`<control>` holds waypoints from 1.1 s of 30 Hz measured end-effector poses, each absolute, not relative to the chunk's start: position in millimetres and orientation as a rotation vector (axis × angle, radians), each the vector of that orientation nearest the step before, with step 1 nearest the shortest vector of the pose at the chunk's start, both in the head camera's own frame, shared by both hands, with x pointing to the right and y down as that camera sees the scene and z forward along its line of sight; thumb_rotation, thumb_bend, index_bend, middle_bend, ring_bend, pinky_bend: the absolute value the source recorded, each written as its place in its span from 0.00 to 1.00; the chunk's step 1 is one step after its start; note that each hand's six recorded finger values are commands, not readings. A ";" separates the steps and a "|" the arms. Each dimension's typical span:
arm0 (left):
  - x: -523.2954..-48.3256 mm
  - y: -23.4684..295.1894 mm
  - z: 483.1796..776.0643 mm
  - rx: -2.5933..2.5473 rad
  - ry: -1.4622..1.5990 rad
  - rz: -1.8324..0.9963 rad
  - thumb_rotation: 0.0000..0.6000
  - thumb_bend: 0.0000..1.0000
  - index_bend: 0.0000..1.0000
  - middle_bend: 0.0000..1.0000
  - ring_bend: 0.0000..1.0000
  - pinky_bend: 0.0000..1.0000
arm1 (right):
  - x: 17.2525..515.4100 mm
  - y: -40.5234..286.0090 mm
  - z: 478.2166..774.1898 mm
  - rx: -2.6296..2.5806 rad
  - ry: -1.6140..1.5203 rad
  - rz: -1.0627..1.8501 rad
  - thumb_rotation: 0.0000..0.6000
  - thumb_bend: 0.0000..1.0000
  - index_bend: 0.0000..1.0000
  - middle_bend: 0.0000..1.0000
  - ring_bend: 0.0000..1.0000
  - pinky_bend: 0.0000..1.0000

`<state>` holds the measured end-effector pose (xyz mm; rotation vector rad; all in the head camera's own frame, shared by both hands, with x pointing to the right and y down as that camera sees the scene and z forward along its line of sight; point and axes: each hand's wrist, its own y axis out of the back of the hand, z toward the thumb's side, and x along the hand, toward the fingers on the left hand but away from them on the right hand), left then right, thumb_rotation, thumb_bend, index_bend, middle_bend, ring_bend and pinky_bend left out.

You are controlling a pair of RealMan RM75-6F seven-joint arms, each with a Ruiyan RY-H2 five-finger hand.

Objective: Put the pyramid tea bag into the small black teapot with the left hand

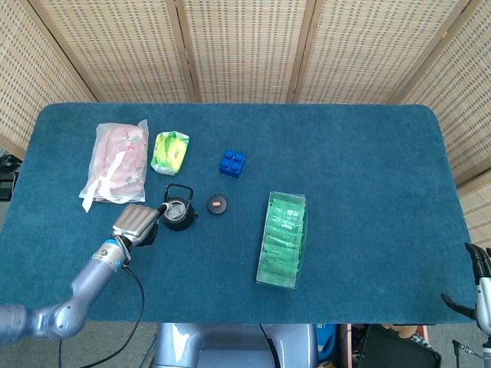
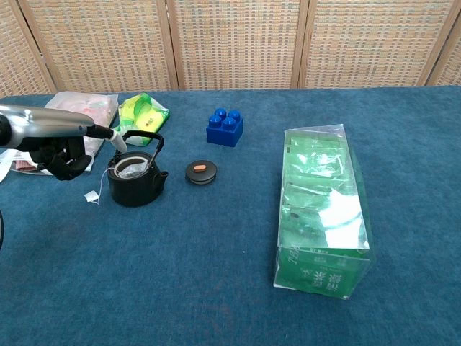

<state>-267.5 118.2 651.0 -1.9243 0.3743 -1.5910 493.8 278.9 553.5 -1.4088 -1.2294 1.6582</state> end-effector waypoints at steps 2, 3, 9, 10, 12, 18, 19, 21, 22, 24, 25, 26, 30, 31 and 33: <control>-271.0 119.2 648.4 -1.924 0.378 -1.589 1.00 0.75 0.13 0.86 0.78 0.66 | 493.6 278.6 554.2 -1.412 -1.228 1.658 0.96 0.01 0.12 0.20 0.09 0.16; -271.9 120.2 648.9 -1.925 0.373 -1.590 1.00 0.75 0.13 0.86 0.78 0.66 | 493.6 278.4 554.4 -1.412 -1.227 1.658 0.96 0.01 0.12 0.20 0.09 0.16; -266.9 123.9 666.3 -1.944 0.327 -1.612 1.00 0.75 0.13 0.86 0.78 0.66 | 495.9 280.7 553.9 -1.408 -1.234 1.664 0.96 0.01 0.12 0.20 0.09 0.16; -265.2 124.3 670.6 -1.946 0.318 -1.619 1.00 0.75 0.13 0.86 0.78 0.66 | 496.1 281.2 553.7 -1.407 -1.235 1.665 0.96 0.01 0.12 0.20 0.09 0.16; -263.2 124.8 675.6 -1.946 0.306 -1.628 1.00 0.75 0.13 0.86 0.78 0.66 | 496.4 281.6 553.5 -1.406 -1.236 1.665 0.96 0.01 0.12 0.20 0.09 0.16; -261.7 126.2 688.0 -1.959 0.274 -1.663 1.00 0.75 0.13 0.86 0.78 0.66 | 497.1 282.7 553.1 -1.404 -1.239 1.667 0.96 0.01 0.12 0.20 0.09 0.16; -261.5 127.4 689.0 -1.966 0.266 -1.668 1.00 0.75 0.13 0.86 0.78 0.66 | 497.3 282.9 552.9 -1.403 -1.239 1.668 0.96 0.01 0.12 0.20 0.09 0.16; -261.9 128.4 689.2 -1.973 0.258 -1.674 1.00 0.75 0.13 0.86 0.78 0.66 | 497.3 282.7 552.8 -1.403 -1.239 1.667 0.95 0.01 0.12 0.20 0.09 0.16; -262.2 128.2 688.6 -1.971 0.258 -1.673 1.00 0.75 0.13 0.86 0.78 0.66 | 497.1 282.5 552.7 -1.403 -1.238 1.666 0.95 0.01 0.12 0.20 0.09 0.16; -261.6 127.0 686.5 -1.970 0.272 -1.665 1.00 0.75 0.13 0.86 0.78 0.66 | 496.6 282.2 552.8 -1.405 -1.237 1.665 0.96 0.01 0.12 0.20 0.09 0.16; -260.8 125.8 684.7 -1.971 0.288 -1.656 1.00 0.75 0.13 0.86 0.78 0.66 | 496.2 282.0 553.0 -1.405 -1.236 1.664 0.96 0.01 0.12 0.20 0.09 0.16; -260.2 124.8 683.3 -1.971 0.300 -1.648 1.00 0.75 0.13 0.85 0.78 0.66 | 496.1 281.9 553.0 -1.406 -1.236 1.664 0.96 0.01 0.12 0.20 0.09 0.16; -257.8 119.6 673.5 -1.972 0.387 -1.590 1.00 0.75 0.12 0.82 0.76 0.66 | 495.6 281.5 553.2 -1.407 -1.236 1.663 0.96 0.01 0.12 0.20 0.09 0.16; -257.2 118.3 669.8 -1.972 0.416 -1.568 1.00 0.75 0.12 0.81 0.75 0.66 | 495.5 281.3 553.2 -1.407 -1.235 1.663 0.96 0.01 0.12 0.20 0.09 0.16; -256.9 116.7 663.6 -1.971 0.457 -1.533 1.00 0.75 0.11 0.78 0.73 0.65 | 495.1 280.7 553.3 -1.408 -1.234 1.661 0.96 0.01 0.12 0.20 0.09 0.16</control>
